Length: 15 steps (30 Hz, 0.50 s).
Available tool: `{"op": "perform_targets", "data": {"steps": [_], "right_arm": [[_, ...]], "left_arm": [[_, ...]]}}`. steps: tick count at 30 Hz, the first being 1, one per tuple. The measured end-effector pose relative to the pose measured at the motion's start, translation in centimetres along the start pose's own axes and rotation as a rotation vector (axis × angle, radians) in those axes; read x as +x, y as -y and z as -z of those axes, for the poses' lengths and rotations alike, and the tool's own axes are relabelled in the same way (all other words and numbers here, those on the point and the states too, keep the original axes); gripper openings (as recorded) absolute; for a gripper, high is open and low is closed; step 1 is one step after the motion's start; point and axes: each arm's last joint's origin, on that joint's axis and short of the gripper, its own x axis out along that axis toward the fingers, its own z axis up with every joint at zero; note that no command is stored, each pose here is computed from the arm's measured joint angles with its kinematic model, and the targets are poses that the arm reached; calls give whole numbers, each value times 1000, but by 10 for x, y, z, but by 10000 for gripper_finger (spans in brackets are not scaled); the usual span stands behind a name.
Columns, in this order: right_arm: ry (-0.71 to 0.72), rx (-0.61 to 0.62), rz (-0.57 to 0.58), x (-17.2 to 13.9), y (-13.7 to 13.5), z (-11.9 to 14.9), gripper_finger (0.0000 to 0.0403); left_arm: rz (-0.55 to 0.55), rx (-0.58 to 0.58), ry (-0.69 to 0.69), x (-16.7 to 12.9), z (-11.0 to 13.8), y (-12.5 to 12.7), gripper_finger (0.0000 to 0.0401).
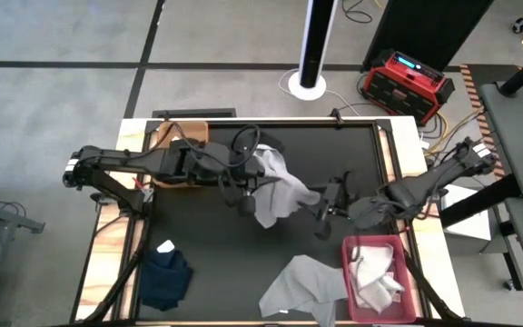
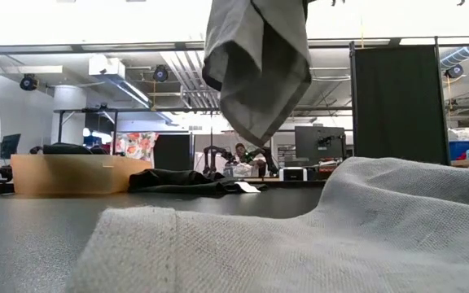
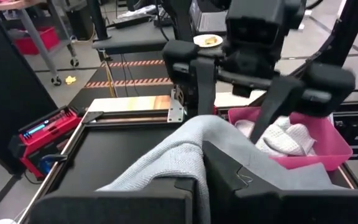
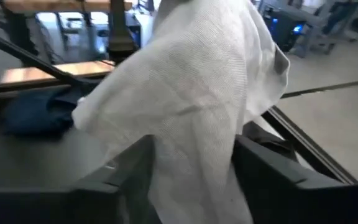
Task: Sort towels by color in basket
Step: Put the top gray towel into the pink bin
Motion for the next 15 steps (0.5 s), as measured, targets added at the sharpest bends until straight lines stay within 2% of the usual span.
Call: {"op": "perform_targets", "data": {"steps": [2, 5, 6, 9, 15], "right_arm": [[-10, -26, 5, 2, -2, 1, 143], [2, -37, -6, -4, -3, -2, 41], [-5, -50, -9, -7, -3, -2, 28], [-50, -44, 10, -18, 1, -1, 12], [-136, -30, 100, -34, 14, -1, 8]], "left_arm": [[0, 5, -4, 0, 0, 0, 0], [1, 14, -25, -2, 2, 0, 0], [1, 16, -34, -3, 2, -1, 0], [2, 18, -45, -12, 1, -2, 0], [3, 18, -74, -32, -1, -6, 0]]}}
